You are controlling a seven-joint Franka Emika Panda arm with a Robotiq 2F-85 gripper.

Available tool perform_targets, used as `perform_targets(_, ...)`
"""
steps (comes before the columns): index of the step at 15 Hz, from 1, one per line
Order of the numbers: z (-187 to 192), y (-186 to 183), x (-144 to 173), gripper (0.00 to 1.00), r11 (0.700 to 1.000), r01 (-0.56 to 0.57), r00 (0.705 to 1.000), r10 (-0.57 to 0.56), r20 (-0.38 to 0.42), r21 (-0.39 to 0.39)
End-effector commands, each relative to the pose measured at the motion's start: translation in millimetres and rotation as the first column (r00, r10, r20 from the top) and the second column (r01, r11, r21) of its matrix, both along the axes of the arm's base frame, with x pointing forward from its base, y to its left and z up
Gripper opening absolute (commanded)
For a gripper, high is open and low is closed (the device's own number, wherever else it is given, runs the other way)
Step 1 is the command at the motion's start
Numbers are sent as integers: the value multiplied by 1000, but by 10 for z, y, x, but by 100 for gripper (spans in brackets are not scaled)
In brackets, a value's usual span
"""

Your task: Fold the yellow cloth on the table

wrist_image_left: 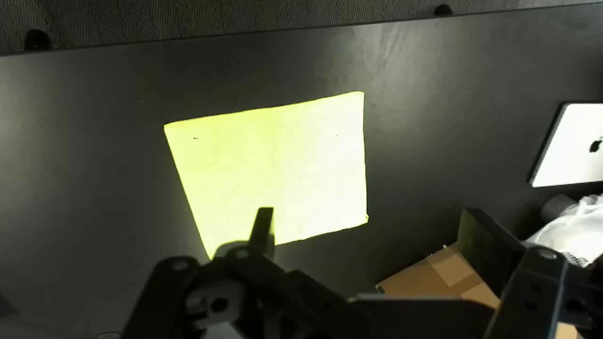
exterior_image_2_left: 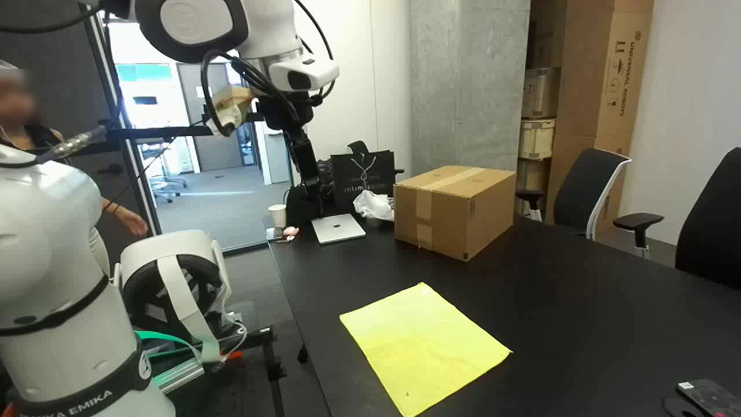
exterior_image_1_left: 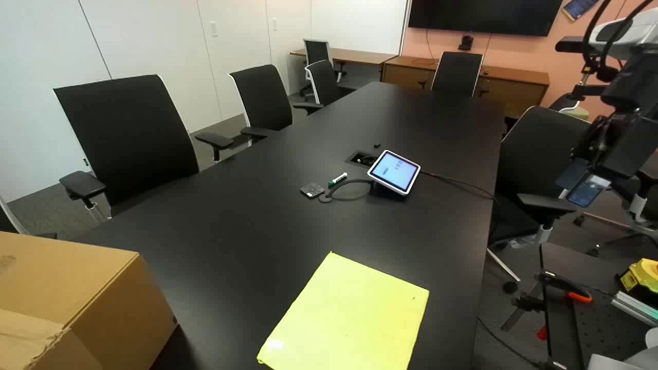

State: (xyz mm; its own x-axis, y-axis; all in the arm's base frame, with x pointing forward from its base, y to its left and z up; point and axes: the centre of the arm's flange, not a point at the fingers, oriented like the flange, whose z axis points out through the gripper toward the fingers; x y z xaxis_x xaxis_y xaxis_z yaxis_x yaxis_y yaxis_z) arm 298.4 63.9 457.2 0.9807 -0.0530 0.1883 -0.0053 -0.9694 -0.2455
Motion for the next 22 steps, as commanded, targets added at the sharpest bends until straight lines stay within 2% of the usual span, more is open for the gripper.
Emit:
perform_targets(1,-15,0,-3,100,1000,0,1000,0,-4,-1)
perform_targets(4,-38,1,3,100,1000,0,1000,0,-12,-2)
perform_targets(7,-246,-34,234,100,1000,-10,1000,10,-24,-19)
perform_targets(11,-1015,-34,660,100,997,-74,993,71,-96,-31)
perform_targets(15,-1834,-25,850,100,992,-106,985,96,-145,-62)
perform_targets(19,-2683,-30,953,100,989,-147,972,143,-187,-10)
perform_targets(22,-3239,21,1002,100,987,-163,968,160,-192,0)
